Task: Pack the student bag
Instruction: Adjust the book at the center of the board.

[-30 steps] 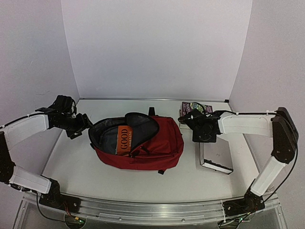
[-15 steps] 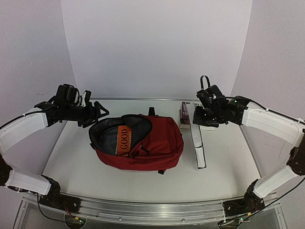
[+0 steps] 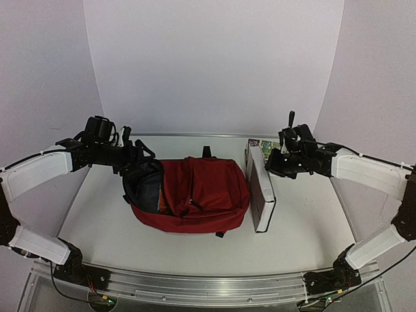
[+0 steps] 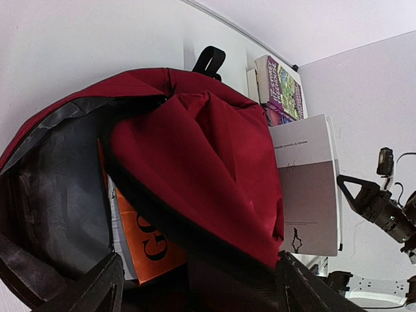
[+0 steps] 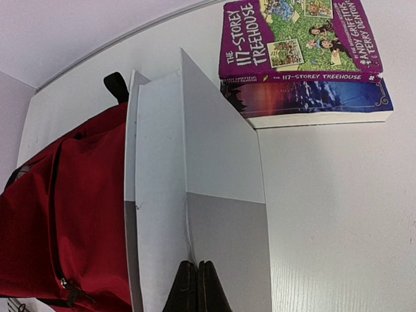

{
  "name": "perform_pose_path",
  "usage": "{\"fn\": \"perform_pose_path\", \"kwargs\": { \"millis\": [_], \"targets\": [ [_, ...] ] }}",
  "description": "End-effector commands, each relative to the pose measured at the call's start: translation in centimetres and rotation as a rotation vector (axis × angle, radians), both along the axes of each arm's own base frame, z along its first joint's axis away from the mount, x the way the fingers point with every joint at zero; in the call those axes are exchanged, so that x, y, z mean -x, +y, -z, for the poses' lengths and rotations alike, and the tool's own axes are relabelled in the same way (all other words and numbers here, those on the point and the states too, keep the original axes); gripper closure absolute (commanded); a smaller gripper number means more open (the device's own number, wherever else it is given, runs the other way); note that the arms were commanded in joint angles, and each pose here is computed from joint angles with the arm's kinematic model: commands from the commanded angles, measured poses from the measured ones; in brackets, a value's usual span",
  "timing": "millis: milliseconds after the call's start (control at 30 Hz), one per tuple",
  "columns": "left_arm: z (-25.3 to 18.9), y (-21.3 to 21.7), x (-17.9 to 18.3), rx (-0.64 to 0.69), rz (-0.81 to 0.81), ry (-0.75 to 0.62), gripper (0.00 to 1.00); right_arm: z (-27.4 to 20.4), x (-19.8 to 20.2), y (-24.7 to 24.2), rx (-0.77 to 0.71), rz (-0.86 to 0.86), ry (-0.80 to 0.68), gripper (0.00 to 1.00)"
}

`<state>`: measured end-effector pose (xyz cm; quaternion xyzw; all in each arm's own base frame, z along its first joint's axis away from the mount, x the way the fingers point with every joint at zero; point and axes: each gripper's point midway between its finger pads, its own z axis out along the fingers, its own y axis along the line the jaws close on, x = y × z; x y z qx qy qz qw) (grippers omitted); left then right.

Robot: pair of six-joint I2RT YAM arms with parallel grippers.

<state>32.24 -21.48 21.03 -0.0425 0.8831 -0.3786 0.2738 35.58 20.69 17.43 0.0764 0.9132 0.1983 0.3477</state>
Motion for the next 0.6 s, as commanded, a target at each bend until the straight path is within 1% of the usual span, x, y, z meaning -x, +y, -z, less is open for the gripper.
{"fn": "perform_pose_path", "kwargs": {
  "millis": [0,33,67,133,200,333,433,500,567],
  "targets": [
    [-1.3,0.1,0.2,0.022,-0.014,-0.036,0.2,2.1,0.2,-1.4,0.012,0.01,0.035,1.0],
    [-1.3,0.1,0.2,0.022,-0.014,-0.036,0.2,2.2,0.2,-1.6,0.016,0.017,0.035,1.0],
    [-1.3,0.1,0.1,0.023,-0.016,-0.036,0.2,2.2,0.2,-1.7,0.018,0.021,0.033,0.97],
    [-1.3,0.1,0.0,0.023,-0.02,-0.035,0.2,1.9,0.1,-2.0,0.022,0.03,0.023,0.87],
    [-1.3,0.1,-0.1,0.022,-0.021,-0.033,0.2,1.5,0.0,-2.0,0.019,0.032,0.014,0.81],
    [-0.7,0.1,-0.3,0.016,-0.023,-0.016,0.2,0.8,-0.2,-2.0,0.007,0.03,-0.002,0.56],
    [-0.2,0.0,-0.3,0.012,-0.024,-0.001,0.2,0.2,-0.2,-1.5,-0.011,0.015,-0.007,0.4],
    [0.3,0.0,-0.3,0.007,-0.023,0.01,0.2,-0.2,-0.3,-1.3,-0.019,0.004,-0.016,0.32],
    [0.8,-0.1,-0.3,0.007,-0.02,0.021,0.2,-0.3,-0.4,-1.4,-0.011,0.004,-0.023,0.28]
  ]
}}
